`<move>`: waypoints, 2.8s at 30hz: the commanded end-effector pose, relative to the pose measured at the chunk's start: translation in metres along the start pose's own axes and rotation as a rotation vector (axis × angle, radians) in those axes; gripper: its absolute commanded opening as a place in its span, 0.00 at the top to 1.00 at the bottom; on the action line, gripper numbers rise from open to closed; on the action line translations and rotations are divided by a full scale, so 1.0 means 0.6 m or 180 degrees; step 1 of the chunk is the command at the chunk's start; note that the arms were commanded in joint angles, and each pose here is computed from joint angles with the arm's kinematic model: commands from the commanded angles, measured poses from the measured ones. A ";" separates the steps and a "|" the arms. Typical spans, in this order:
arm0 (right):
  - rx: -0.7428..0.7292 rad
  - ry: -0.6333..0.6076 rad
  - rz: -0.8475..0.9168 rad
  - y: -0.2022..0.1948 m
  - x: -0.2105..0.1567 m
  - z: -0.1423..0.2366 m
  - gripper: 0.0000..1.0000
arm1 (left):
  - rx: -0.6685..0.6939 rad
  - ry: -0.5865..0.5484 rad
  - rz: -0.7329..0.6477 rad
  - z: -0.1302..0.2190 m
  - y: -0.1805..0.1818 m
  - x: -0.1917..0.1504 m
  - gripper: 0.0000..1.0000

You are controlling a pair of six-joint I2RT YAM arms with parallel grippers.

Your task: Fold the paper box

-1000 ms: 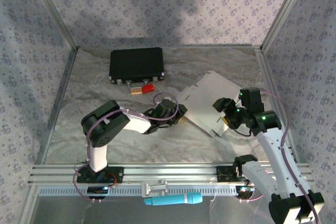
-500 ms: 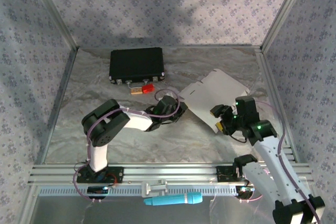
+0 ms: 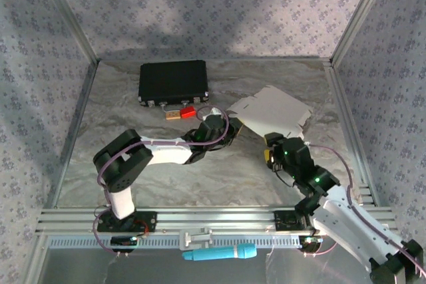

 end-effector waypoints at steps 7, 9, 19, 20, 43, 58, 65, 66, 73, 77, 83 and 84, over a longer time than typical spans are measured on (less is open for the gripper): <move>0.0312 -0.0337 -0.0363 0.023 -0.003 -0.034 0.43 | -0.0290 -0.0052 0.0078 0.007 -0.055 -0.003 1.00; 0.0336 -0.0396 -0.0355 0.029 -0.001 -0.038 0.44 | -0.0267 -0.0022 0.0059 0.007 -0.055 -0.005 1.00; 0.0329 -0.0427 -0.0266 0.052 0.006 -0.066 0.57 | -0.0258 0.0048 0.0040 0.009 -0.057 -0.015 1.00; 0.0314 -0.0423 -0.0228 0.058 0.008 -0.068 0.58 | -0.0254 0.0057 0.0042 0.010 -0.056 -0.016 1.00; -0.0183 0.0026 -0.0274 0.244 0.026 0.025 1.00 | 0.0637 -0.0175 -0.1739 0.221 -0.168 0.069 0.09; -0.0710 0.0659 -0.0493 0.325 0.009 0.080 1.00 | 0.0332 -0.0564 -0.5097 0.246 -0.140 0.069 0.18; -0.0795 0.0752 -0.0514 0.318 0.008 0.080 1.00 | 0.0254 -0.0695 -0.5328 0.195 -0.146 0.073 0.17; -0.0782 0.0749 -0.0516 0.317 0.008 0.081 1.00 | 0.0248 -0.0694 -0.5295 0.189 -0.149 0.075 0.17; -0.0798 0.0782 -0.0549 0.315 0.009 0.083 1.00 | 0.0228 -0.0654 -0.5226 0.153 -0.169 0.083 0.28; -0.0780 0.0790 -0.0573 0.314 0.012 0.083 1.00 | 0.0129 -0.0481 -0.5160 0.143 -0.171 0.080 0.42; -0.0728 0.0783 -0.0610 0.318 0.018 0.078 1.00 | 0.0048 -0.0261 -0.5042 0.142 -0.162 0.071 0.80; -0.0715 0.0778 -0.0608 0.319 0.019 0.077 1.00 | 0.0045 -0.0246 -0.5027 0.143 -0.163 0.071 0.89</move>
Point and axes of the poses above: each hand's point on the last joint's axis, 136 mm out from that joint toward the fingers, its own z axis back along the fingers, its own y axis along the line the jaws close on, x = y × z, the point moved 10 cm from there along z, back along the fingers, and after that the axes turned 9 degrees about -z, right-handed, at the moved point
